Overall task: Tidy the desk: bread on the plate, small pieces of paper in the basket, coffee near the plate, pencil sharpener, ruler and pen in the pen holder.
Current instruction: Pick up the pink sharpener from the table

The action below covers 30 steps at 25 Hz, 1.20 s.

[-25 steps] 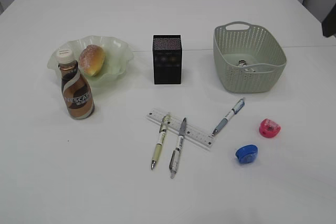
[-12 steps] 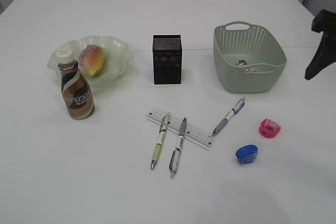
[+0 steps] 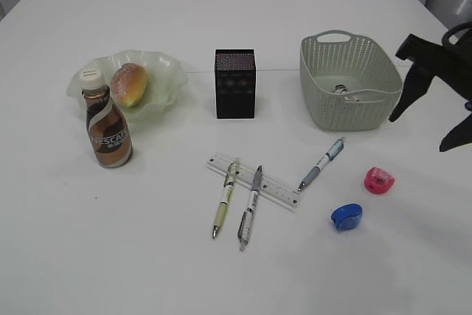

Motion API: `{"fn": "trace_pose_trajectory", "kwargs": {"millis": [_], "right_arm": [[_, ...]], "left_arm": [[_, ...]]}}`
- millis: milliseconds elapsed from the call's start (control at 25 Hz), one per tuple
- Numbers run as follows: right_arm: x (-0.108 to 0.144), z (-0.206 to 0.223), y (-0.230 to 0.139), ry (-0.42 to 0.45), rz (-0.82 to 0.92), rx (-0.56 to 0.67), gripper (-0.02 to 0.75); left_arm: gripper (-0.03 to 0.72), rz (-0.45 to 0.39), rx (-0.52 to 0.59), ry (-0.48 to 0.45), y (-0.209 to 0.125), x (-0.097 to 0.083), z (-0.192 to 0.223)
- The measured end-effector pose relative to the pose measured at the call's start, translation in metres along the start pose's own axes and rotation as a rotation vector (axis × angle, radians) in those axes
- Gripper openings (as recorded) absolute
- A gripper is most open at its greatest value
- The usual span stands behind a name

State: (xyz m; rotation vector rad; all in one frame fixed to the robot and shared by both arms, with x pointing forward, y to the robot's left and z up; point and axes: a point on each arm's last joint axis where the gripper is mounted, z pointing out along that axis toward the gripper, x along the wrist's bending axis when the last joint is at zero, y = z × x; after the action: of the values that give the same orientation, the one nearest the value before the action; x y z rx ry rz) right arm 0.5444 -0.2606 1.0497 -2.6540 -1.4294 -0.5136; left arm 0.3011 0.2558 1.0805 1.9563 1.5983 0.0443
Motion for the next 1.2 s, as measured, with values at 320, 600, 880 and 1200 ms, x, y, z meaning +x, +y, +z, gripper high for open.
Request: {"fn": "trace_pose_trajectory", "kwargs": {"millis": [320,600,880,1200], "right_arm": [[0.002,0.038,0.017,-0.011,0.068,-0.001,0.554],[0.000,0.073,0.028,-0.033,0.092,0.006,0.554],[-0.006,0.109,0.034,-0.075,0.130,0.041,0.554],[-0.009,0.129,0.041,-0.084,0.167,0.016,0.554]], "left_arm": [[0.261,0.000,0.000,0.000,0.000,0.000,0.000],[0.261,-0.001,0.000,-0.002,0.000,0.000,0.000],[0.260,-0.016,0.001,-0.049,0.000,-0.004,0.000],[0.260,-0.011,0.011,-0.102,-0.001,-0.010,0.000]]}}
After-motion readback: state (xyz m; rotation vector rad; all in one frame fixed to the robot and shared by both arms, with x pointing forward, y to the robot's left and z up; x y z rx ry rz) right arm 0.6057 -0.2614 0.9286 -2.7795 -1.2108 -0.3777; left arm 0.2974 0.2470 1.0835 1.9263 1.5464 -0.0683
